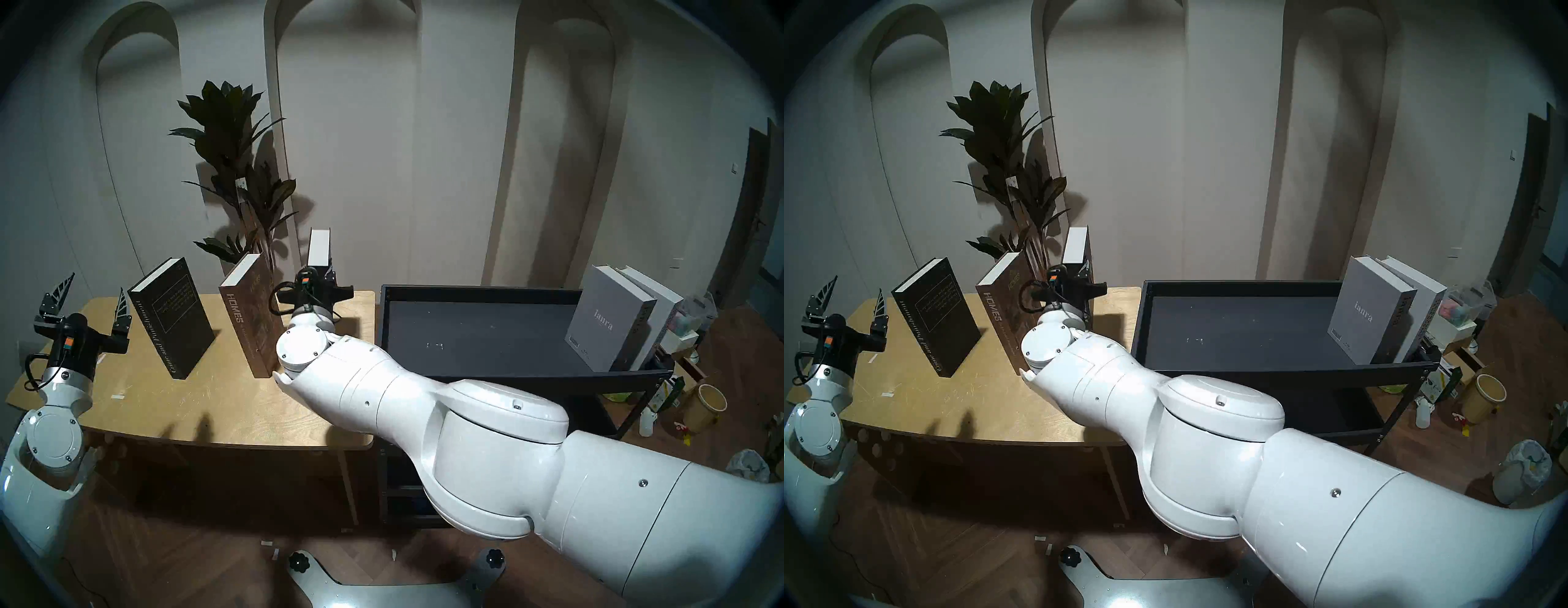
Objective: Move the books from the display table onto the shelf, standing them upright with spines facing out and tallest at one end
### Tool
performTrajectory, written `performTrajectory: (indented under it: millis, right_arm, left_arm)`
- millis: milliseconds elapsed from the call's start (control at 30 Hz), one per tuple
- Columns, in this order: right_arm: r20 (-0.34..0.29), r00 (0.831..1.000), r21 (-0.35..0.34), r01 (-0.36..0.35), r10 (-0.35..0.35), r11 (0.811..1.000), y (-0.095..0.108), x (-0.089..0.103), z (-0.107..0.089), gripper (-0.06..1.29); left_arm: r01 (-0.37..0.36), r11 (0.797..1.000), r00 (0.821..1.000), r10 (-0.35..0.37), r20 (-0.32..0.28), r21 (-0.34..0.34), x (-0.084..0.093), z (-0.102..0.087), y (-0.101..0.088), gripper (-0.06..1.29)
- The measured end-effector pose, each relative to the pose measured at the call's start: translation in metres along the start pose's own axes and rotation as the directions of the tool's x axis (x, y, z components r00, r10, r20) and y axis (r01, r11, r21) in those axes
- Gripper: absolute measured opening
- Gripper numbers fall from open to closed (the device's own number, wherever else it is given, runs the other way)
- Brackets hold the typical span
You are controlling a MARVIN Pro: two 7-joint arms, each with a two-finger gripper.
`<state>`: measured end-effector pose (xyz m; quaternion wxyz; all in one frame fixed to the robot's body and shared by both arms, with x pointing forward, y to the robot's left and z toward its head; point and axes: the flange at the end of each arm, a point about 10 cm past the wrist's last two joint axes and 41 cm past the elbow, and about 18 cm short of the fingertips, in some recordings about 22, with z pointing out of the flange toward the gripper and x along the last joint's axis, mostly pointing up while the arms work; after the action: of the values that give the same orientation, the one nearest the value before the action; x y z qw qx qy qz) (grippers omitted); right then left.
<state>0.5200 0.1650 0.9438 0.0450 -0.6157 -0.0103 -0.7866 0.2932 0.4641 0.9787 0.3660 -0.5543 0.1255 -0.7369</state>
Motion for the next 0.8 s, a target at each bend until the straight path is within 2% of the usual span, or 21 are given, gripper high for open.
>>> performTrajectory:
  millis: [133,367,633,800]
  right_arm:
    - [-0.075,0.996,-0.021,-0.053,0.051,0.998,-0.001,0.028,0.009,0.45]
    - [-0.173,0.981,-0.054,-0.103,0.092,0.993,0.011,0.064,0.023,0.45]
    - [-0.242,0.967,-0.103,-0.109,0.082,0.989,0.041,0.084,0.04,0.45]
    - [-0.275,0.959,-0.145,-0.104,0.061,0.984,0.069,0.093,0.053,0.45]
  left_arm:
    - [0.0,1.0,1.0,0.0,0.0,0.0,0.0,0.0,0.0,1.26]
    - [0.0,1.0,1.0,0.0,0.001,0.0,0.0,0.0,0.0,1.26]
    - [0.0,1.0,1.0,0.0,0.002,-0.001,-0.001,0.0,0.001,1.26]
    - [0.001,1.0,1.0,-0.001,0.002,-0.002,-0.001,0.0,0.001,1.26]
